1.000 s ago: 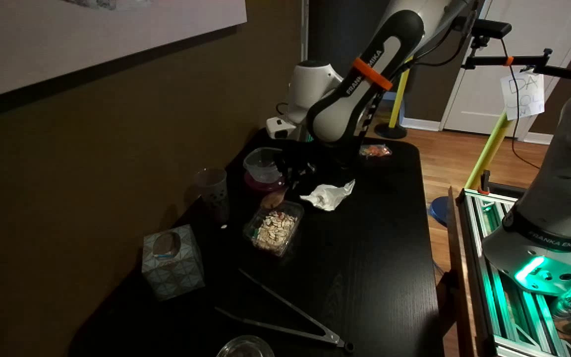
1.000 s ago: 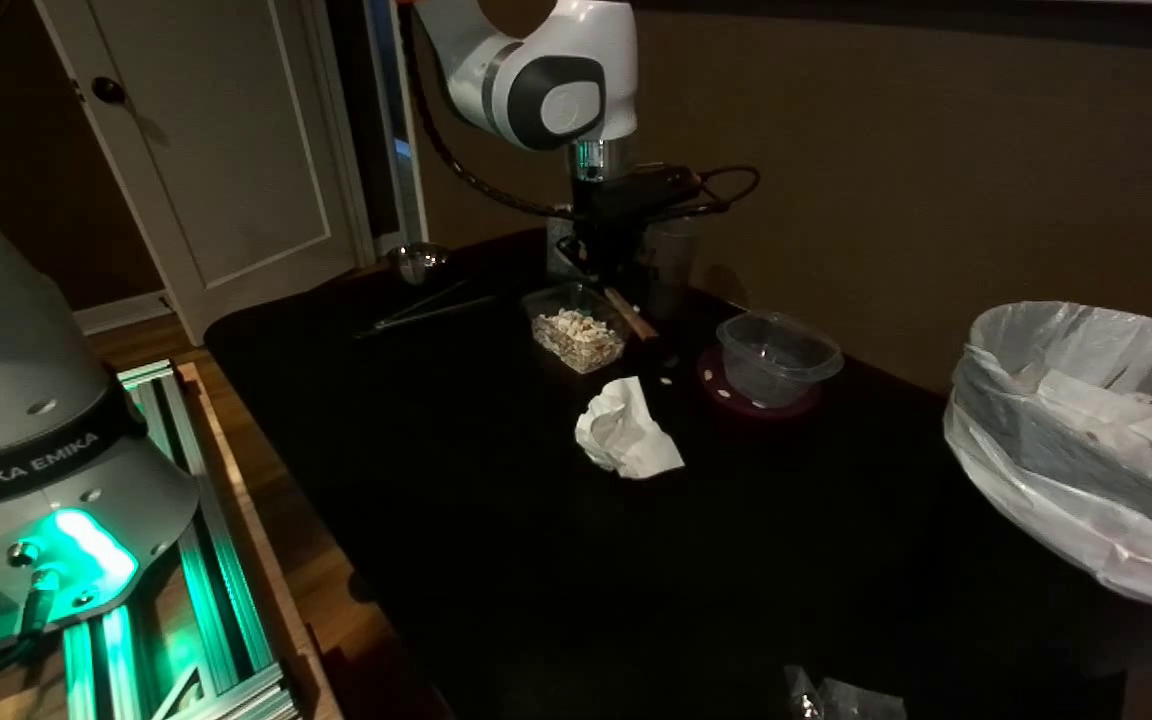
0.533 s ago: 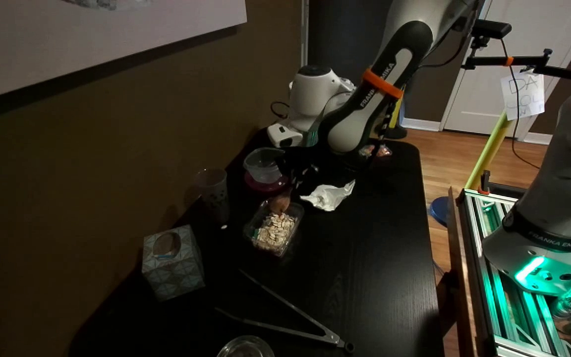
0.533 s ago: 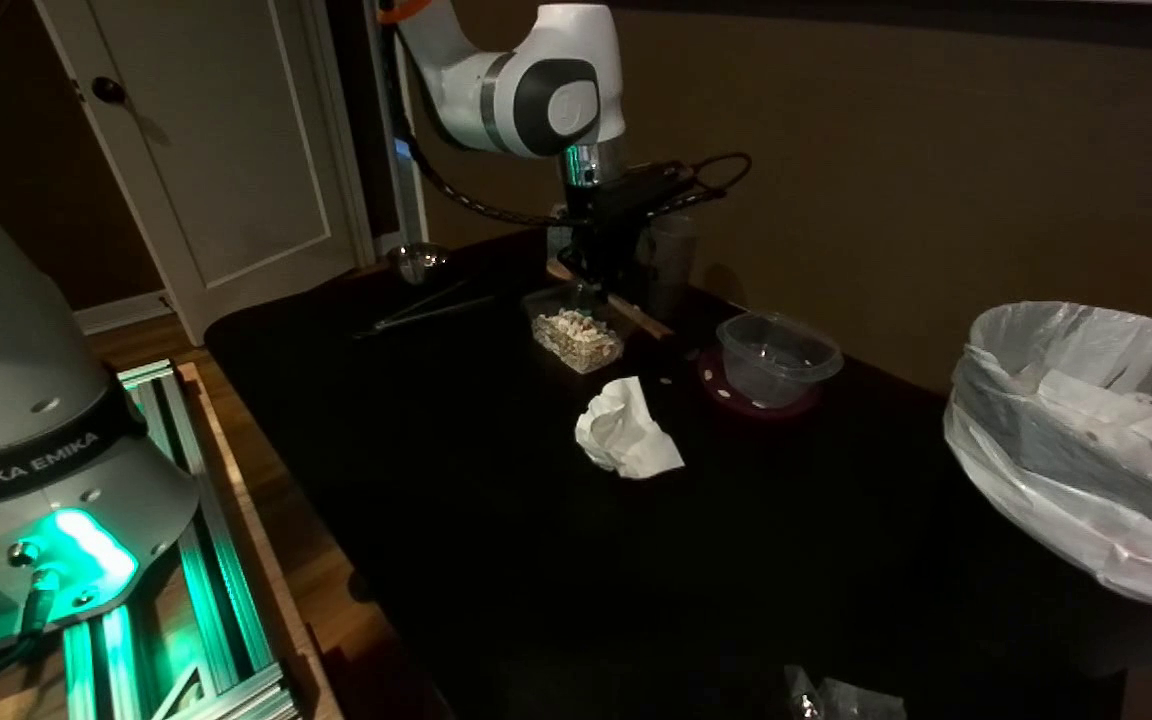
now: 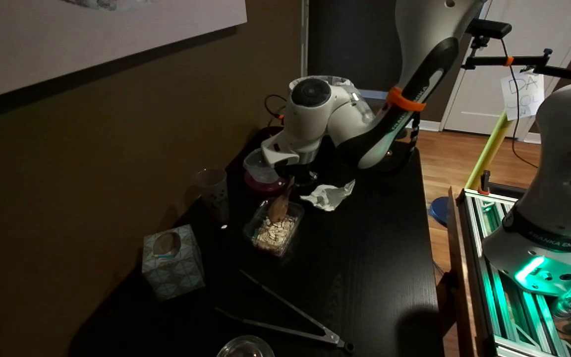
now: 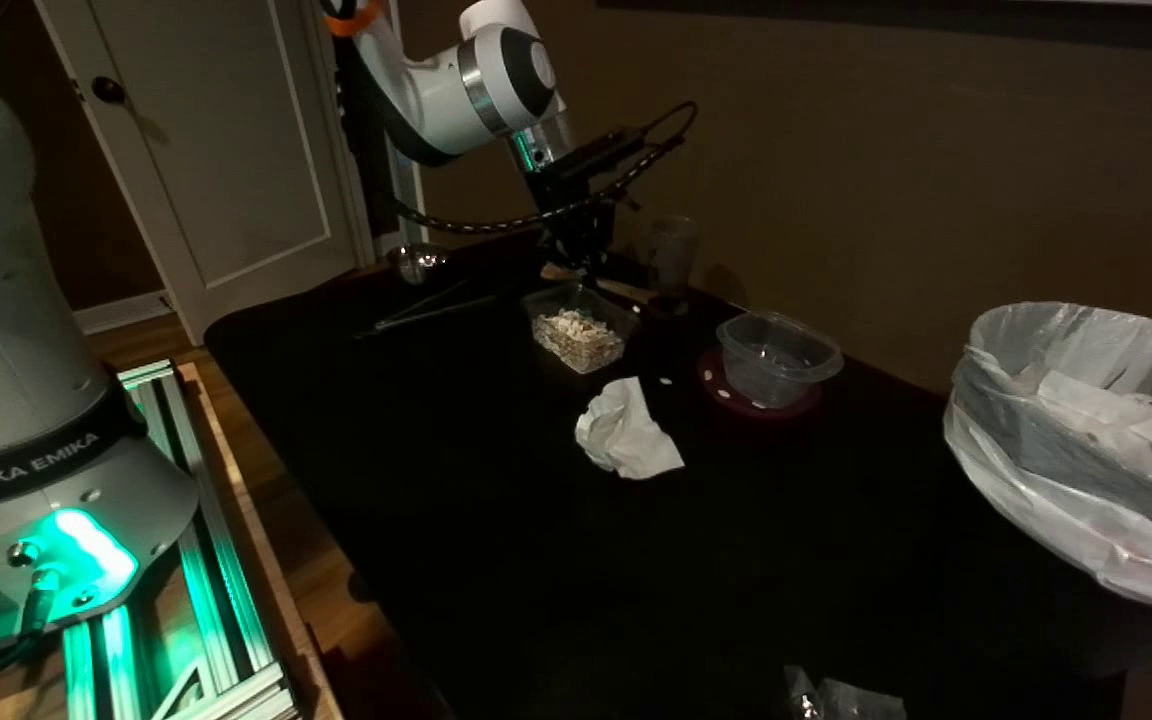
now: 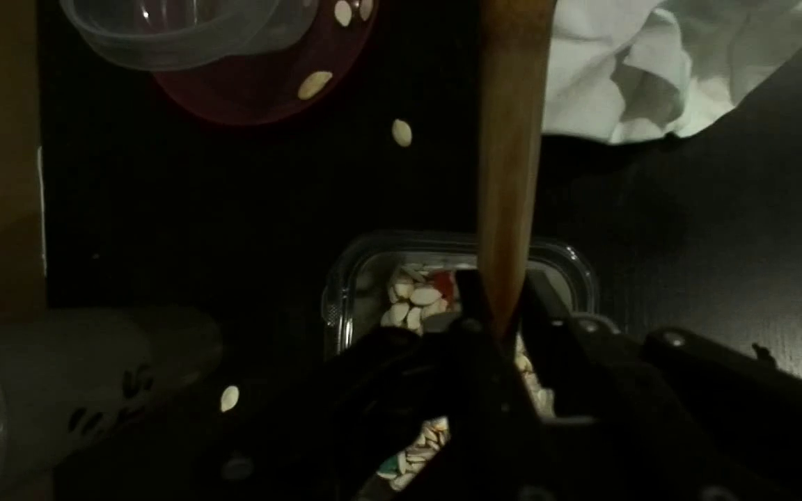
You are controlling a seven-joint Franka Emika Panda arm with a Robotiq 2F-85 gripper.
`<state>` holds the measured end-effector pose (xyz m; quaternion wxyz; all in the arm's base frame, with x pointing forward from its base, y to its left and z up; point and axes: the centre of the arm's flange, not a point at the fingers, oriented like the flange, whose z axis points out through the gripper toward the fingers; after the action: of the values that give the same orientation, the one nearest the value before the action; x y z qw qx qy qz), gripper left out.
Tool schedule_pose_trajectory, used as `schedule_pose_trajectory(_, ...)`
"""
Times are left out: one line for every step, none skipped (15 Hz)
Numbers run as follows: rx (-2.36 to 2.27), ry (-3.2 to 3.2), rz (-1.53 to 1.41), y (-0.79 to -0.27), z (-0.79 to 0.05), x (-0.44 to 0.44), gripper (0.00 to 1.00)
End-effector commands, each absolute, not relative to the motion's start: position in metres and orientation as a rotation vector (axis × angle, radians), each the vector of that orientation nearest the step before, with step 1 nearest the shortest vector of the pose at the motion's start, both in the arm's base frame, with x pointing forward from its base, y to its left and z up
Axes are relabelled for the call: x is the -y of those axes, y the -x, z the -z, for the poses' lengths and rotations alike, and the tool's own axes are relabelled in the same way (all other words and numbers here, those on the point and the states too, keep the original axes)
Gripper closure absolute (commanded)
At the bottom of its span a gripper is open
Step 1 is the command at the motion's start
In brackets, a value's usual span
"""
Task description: Put the wooden spoon inside the container
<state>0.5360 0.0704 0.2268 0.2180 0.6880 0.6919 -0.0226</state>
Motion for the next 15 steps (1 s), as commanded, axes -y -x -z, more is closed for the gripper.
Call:
schedule_pose_trajectory(-1.775, -1.927, 0.198, -0.512, -0.212, -0.115, 0.96)
schedule_pose_trajectory(-1.737, -1.947, 0.222, -0.509, -0.209, -0.126, 0.96)
schedule_pose_trajectory(-1.7, -1.967, 0.241, -0.506, -0.204, -0.135, 0.96)
schedule_pose_trajectory(-1.652, -1.995, 0.24, -0.504, -0.2, -0.145, 0.96)
schedule_pose_trajectory(-1.608, -2.022, 0.236, -0.501, -0.196, -0.153, 0.96)
schedule_pose_trajectory(-1.555, -2.051, 0.212, -0.5, -0.195, -0.16, 0.96)
schedule_pose_trajectory(-1.509, -2.073, 0.188, -0.499, -0.194, -0.166, 0.96)
schedule_pose_trajectory(-1.462, -2.097, 0.156, -0.498, -0.193, -0.171, 0.96)
schedule_pose_trajectory(-1.417, -2.113, 0.131, -0.498, -0.192, -0.174, 0.96)
schedule_pose_trajectory(-1.374, -2.126, 0.102, -0.498, -0.192, -0.176, 0.96)
schedule_pose_trajectory(-1.334, -2.139, 0.079, -0.497, -0.192, -0.174, 0.96)
schedule_pose_trajectory(-1.294, -2.147, 0.059, -0.496, -0.191, -0.172, 0.96)
schedule_pose_trajectory(-1.258, -2.151, 0.043, -0.496, -0.19, -0.171, 0.96)
schedule_pose_trajectory(-1.223, -2.16, 0.029, -0.496, -0.189, -0.169, 0.96)
schedule_pose_trajectory(-1.191, -2.166, 0.019, -0.495, -0.189, -0.169, 0.96)
